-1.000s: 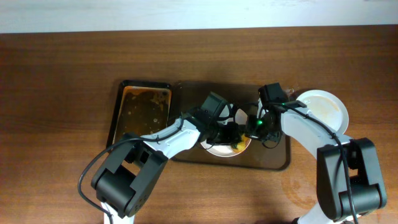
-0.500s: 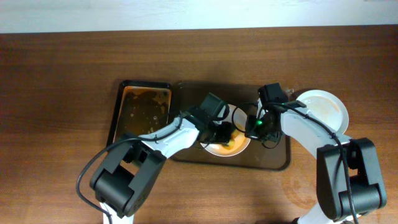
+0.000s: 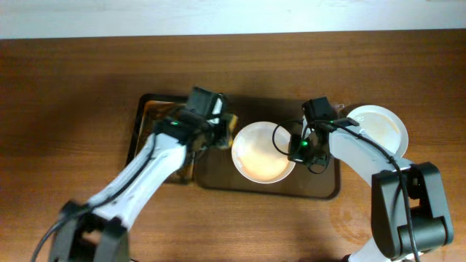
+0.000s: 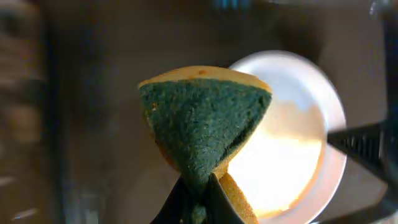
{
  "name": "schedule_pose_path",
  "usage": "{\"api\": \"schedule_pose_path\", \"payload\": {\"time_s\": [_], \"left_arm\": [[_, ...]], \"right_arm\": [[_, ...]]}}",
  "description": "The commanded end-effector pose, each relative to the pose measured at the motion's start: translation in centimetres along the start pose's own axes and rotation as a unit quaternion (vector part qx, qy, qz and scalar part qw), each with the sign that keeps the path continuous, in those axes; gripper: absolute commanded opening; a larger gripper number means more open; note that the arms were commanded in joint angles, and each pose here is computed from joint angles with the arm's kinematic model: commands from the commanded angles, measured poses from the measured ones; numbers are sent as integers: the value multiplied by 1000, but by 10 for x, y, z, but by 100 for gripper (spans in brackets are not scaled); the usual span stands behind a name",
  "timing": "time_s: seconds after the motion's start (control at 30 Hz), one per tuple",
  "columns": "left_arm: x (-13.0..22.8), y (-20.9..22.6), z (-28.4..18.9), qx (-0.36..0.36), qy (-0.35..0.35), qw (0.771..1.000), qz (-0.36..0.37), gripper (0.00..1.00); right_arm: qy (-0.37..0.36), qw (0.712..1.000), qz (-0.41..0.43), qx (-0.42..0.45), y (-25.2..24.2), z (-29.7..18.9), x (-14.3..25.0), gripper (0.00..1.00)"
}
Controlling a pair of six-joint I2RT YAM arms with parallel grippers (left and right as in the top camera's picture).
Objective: Clean dirty plates on tray and stack at the side
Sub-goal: 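Scrub the last plate with the sponge in the left gripper, then lift the last plate with the right gripper onto the stack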
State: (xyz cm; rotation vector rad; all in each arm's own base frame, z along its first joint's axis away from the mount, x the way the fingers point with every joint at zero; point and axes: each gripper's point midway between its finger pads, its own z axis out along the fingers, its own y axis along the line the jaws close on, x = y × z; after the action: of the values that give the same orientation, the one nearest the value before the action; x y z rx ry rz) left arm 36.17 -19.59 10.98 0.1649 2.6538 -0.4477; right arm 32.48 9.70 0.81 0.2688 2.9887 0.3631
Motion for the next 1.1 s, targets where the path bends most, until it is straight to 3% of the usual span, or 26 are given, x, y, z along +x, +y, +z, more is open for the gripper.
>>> {"api": "schedule_pose_path", "payload": {"time_s": [0.0,0.1,0.23,0.33,0.43,0.63,0.77,0.87,0.9,0.93,0.97,1.0,1.03,1.07], "left_arm": [[-12,45,-22,-57,-21,998,-27,0],[-10,90,-30,-88,-8,994,-64,0],[-9,109,-30,-31,11,999,-41,0],[-2,140,-14,-33,31,996,-80,0],[9,142,9,40,61,994,-84,0],[25,169,29,94,81,983,-132,0],[48,224,36,-15,110,975,-195,0],[50,229,35,-32,111,970,-215,0],[48,225,35,-22,109,970,-216,0],[42,205,37,37,104,977,-180,0],[32,152,30,183,81,977,-77,0],[32,146,30,192,82,976,-65,0],[35,154,35,159,91,980,-72,0],[42,182,42,62,112,985,-117,0]], "right_arm": [[-68,997,-28,39,-2,-38,-26,4],[-114,989,-57,81,-10,-72,-39,4],[-192,963,-95,165,-19,-121,-53,4],[-245,913,-149,291,-22,-151,-58,4],[-298,854,-179,386,-9,-178,-57,4],[-392,769,-191,467,25,-220,-51,4],[-393,773,-200,455,32,-216,-49,4],[-376,798,-215,418,39,-200,-48,4],[-371,807,-218,404,41,-195,-47,4],[-367,818,-223,383,47,-188,-47,4],[-369,822,-222,372,50,-186,-48,4],[-369,824,-222,368,51,-186,-48,4],[-371,825,-217,366,51,-186,-48,4],[-374,833,-196,356,48,-184,-48,4]]}}
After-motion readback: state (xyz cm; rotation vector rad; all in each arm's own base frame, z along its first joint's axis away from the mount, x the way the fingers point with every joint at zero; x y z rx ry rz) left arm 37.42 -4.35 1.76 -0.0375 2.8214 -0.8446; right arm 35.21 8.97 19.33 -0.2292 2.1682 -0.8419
